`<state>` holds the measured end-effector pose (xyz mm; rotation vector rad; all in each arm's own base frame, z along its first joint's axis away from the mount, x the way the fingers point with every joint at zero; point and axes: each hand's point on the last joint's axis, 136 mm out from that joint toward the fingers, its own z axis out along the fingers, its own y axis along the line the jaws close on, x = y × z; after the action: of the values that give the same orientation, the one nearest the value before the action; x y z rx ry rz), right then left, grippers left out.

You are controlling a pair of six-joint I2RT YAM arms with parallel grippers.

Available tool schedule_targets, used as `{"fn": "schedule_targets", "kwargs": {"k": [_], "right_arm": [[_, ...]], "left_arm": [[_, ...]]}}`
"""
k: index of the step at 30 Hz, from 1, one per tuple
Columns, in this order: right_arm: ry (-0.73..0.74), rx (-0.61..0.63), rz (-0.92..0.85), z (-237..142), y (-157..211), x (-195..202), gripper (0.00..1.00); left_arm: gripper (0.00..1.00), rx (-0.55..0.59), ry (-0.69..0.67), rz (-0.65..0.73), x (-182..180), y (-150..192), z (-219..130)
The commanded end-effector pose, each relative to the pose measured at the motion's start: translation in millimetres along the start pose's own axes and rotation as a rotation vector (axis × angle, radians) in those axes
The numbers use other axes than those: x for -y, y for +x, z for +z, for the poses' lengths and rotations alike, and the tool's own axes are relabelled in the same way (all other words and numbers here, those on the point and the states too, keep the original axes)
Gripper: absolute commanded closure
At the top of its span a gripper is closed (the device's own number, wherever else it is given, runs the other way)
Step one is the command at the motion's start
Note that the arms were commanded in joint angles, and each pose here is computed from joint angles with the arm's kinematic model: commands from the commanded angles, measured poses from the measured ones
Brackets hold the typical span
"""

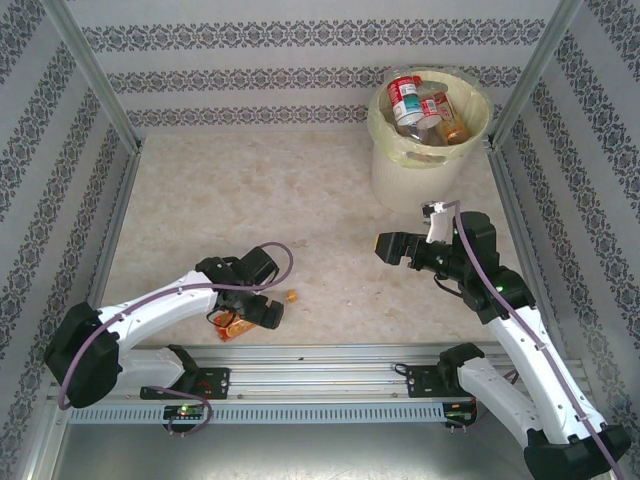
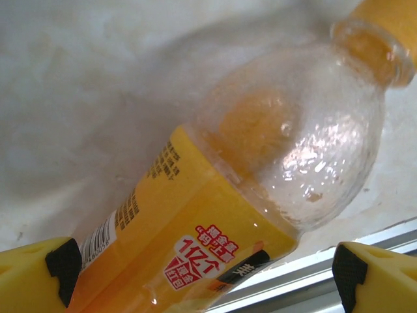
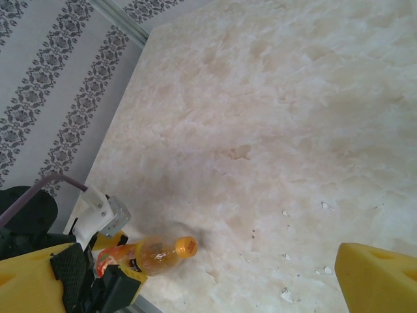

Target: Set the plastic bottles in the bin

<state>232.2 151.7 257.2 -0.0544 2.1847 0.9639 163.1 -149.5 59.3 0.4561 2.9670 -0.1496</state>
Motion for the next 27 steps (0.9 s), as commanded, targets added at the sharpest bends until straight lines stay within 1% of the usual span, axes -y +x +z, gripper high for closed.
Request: {"fn": "schedule_targets", "kwargs": {"k": [1,6,7,10,13,19,22,27], "right_arm": [[-0.018,0.005,-0.004,2.3,0.8,-1.6,0.02],[-0.019,0.002,0.009,4.4,3.7,0.5,0.02],[-0.018,0.001,0.010,4.3,4.3,1.0,0.02],[-0.015,0.000,0.008,3.6,4.7,1.1,0.02],[-0.010,0.000,0.007,3.2,5.3,2.4,0.02],[-0.004,-0.006,0.018,5.2,8.3,5.7,0.02],[0.008,-0.009,0.031,5.7,10.7,9.2,0.02],[0.027,-0.014,0.059,8.1,16.2,16.4,0.02]], "left_arm": [[0.00,-0.064,-0.006,-0.004,1.8,17.3,2.5],[0.01,-0.087,-0.011,-0.035,3.2,20.0,9.1],[0.02,-0.085,-0.008,-0.041,4.6,19.3,10.4],[0.11,-0.089,0.010,-0.062,10.4,18.2,14.8],[0.15,-0.102,0.008,-0.061,13.7,18.7,18.5],[0.32,-0.074,0.029,-0.069,23.7,7.1,22.6],[0.37,-0.060,0.049,-0.070,30.5,-0.2,25.5],[0.38,0.013,0.110,-0.073,49.0,-28.0,23.5]]}}
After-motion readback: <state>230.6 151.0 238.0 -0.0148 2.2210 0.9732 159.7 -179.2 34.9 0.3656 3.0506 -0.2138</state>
